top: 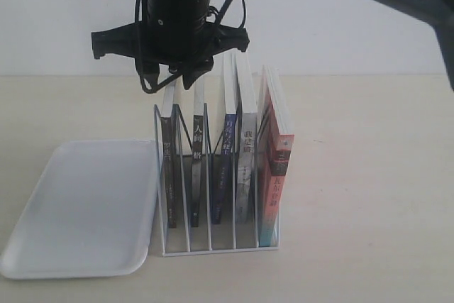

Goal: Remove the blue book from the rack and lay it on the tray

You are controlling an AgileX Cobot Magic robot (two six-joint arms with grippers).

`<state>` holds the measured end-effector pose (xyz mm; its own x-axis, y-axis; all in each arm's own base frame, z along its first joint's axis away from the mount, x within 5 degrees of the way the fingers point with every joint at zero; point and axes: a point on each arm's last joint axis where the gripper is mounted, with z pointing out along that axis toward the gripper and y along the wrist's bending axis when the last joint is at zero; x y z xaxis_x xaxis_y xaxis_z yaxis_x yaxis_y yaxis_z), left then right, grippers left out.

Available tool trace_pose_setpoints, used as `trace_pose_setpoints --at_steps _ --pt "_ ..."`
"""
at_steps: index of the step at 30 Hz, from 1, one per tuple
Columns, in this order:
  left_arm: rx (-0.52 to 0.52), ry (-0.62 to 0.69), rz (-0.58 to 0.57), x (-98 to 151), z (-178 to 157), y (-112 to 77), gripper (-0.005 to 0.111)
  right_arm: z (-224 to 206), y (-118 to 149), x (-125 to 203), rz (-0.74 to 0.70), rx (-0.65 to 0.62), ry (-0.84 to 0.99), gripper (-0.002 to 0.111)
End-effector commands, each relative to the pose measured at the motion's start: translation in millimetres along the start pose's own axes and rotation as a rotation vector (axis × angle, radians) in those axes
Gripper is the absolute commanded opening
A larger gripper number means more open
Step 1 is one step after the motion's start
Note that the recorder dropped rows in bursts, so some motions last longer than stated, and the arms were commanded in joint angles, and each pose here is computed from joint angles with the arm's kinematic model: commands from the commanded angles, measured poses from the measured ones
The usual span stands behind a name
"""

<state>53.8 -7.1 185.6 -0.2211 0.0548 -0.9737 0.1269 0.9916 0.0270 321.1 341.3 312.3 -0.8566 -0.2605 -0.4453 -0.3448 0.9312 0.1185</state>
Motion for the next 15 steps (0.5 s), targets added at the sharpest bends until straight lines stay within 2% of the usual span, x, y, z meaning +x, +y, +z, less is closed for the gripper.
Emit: trace_pose_setpoints --at_steps 1,3,9,15 --pt "-0.004 -0.001 -0.007 0.8 0.1 0.2 0.005 2.1 -0.5 -0.8 0.004 -0.003 0.004 0.041" --pt "-0.004 -0.001 -0.007 0.8 0.1 0.2 0.005 2.1 -0.5 -0.8 0.004 -0.003 0.004 0.038" --pt "-0.004 -0.001 -0.007 0.8 0.1 0.2 0.005 2.1 -0.3 -0.7 -0.020 -0.005 0.005 0.000" --pt "-0.004 -0.001 -0.007 0.8 0.1 0.2 0.005 -1.4 -1.8 -1.9 -0.057 0.006 -0.009 0.000"
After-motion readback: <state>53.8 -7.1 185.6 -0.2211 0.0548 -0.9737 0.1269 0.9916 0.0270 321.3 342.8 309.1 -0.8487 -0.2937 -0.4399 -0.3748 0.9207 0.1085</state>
